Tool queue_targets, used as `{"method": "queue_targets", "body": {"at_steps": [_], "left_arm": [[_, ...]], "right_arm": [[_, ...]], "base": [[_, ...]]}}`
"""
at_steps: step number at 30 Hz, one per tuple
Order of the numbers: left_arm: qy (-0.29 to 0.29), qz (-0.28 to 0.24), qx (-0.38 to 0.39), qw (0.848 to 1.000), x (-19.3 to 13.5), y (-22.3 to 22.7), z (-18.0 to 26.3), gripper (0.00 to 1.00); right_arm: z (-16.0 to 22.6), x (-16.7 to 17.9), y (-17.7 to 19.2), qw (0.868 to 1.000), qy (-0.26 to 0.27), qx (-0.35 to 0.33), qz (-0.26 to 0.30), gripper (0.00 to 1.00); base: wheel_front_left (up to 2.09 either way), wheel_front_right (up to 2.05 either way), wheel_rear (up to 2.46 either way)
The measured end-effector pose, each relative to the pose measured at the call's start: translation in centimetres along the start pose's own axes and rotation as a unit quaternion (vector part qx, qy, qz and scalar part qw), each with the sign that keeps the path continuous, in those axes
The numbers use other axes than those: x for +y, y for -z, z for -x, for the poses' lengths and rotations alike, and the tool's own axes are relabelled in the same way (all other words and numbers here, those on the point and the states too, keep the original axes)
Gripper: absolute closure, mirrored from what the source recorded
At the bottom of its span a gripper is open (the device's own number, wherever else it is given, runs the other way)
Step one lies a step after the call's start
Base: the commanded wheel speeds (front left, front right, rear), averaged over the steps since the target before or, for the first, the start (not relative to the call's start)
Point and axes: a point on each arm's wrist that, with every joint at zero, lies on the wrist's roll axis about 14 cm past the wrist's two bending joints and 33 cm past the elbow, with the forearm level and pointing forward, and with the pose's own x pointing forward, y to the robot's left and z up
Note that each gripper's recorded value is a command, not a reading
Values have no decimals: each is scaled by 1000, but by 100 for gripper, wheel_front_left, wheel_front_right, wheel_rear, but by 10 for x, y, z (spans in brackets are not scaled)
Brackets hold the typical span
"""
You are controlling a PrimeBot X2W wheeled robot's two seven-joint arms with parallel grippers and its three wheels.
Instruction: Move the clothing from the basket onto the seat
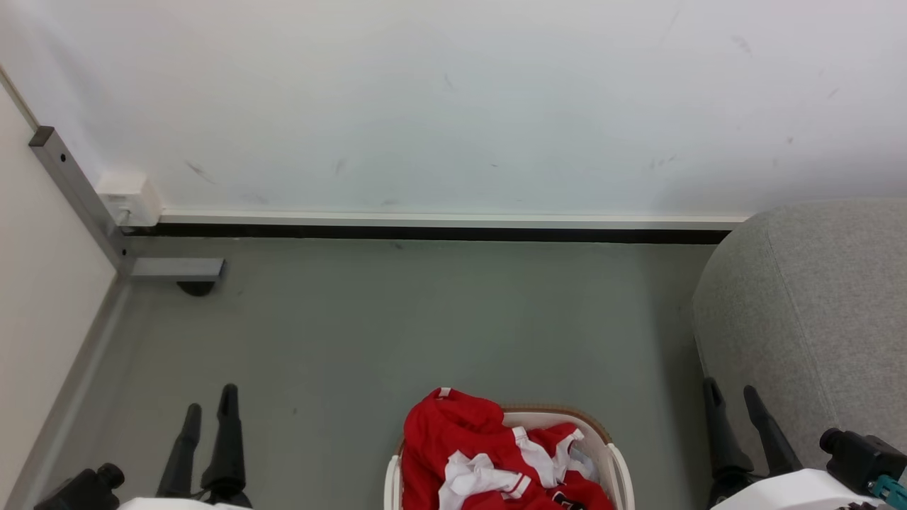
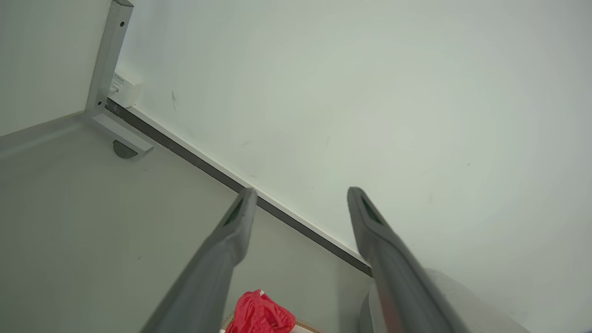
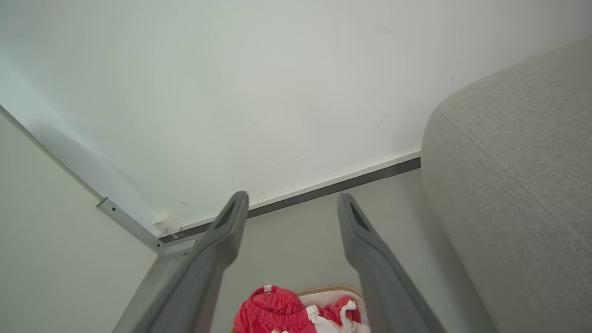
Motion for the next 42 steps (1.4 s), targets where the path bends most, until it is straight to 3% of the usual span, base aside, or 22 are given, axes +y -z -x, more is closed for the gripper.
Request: {"method": "queue_targets", "body": {"at_steps": [24,42], "left_arm": [[22,-145,-6,989,-5,0,3,0],[27,-217,-3,976,1,4,7,0]], "right_arm": [[1,-4,-2,994,-3,-11,105,0],[5,-15,-4,987,8,-19,158,0]], "base": [[0,0,0],[0,0,0]]}}
